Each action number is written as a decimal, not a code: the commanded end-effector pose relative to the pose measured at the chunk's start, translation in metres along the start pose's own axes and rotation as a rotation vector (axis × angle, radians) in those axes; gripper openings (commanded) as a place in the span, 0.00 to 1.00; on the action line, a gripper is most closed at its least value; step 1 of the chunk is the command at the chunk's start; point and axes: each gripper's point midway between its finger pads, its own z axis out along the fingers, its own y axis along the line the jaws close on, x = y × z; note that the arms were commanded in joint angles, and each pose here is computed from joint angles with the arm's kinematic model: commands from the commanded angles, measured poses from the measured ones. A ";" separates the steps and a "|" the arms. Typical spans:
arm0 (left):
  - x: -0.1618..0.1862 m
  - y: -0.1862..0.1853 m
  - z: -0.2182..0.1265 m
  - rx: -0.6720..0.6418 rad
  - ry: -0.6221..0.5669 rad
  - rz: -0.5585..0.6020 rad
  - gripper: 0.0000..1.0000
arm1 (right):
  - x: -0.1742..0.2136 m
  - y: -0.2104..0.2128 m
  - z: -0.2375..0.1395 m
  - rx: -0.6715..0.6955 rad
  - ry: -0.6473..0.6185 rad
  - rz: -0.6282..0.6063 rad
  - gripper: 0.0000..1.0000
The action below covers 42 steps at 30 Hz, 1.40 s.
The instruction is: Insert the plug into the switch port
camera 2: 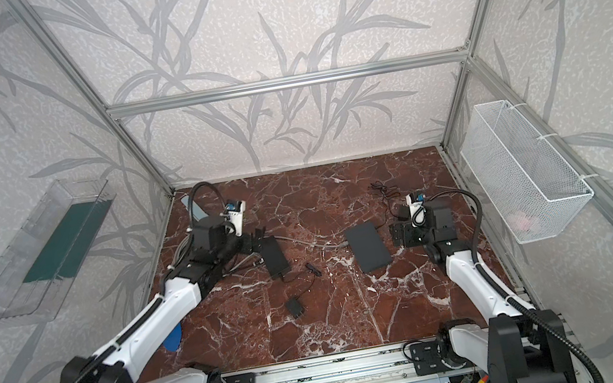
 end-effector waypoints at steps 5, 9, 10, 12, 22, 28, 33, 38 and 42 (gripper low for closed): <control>0.068 0.076 -0.030 -0.231 -0.039 -0.121 0.99 | -0.016 -0.026 0.008 0.136 -0.181 -0.040 0.99; 0.076 0.090 -0.022 -0.256 -0.066 -0.172 0.99 | -0.012 -0.026 0.024 0.125 -0.183 -0.039 0.99; 0.077 0.090 -0.016 -0.251 -0.067 -0.166 0.98 | -0.015 -0.025 0.026 0.120 -0.184 -0.046 0.99; 0.075 0.096 -0.004 -0.277 -0.110 -0.184 0.97 | -0.021 -0.023 0.030 0.118 -0.203 -0.066 0.99; 0.083 0.121 0.044 -0.324 -0.200 -0.191 0.95 | -0.026 0.004 0.067 0.018 -0.275 -0.202 0.99; 0.085 0.128 0.044 -0.340 -0.206 -0.225 0.97 | -0.026 0.006 0.070 0.032 -0.274 -0.212 0.99; 0.088 0.132 0.043 -0.361 -0.178 -0.233 0.99 | -0.025 0.006 0.070 0.029 -0.279 -0.215 0.99; 0.087 0.132 0.043 -0.358 -0.189 -0.225 0.99 | -0.025 0.006 0.070 0.029 -0.269 -0.218 0.99; 0.087 0.129 0.043 -0.349 -0.197 -0.212 0.99 | -0.025 0.006 0.071 0.030 -0.266 -0.217 0.99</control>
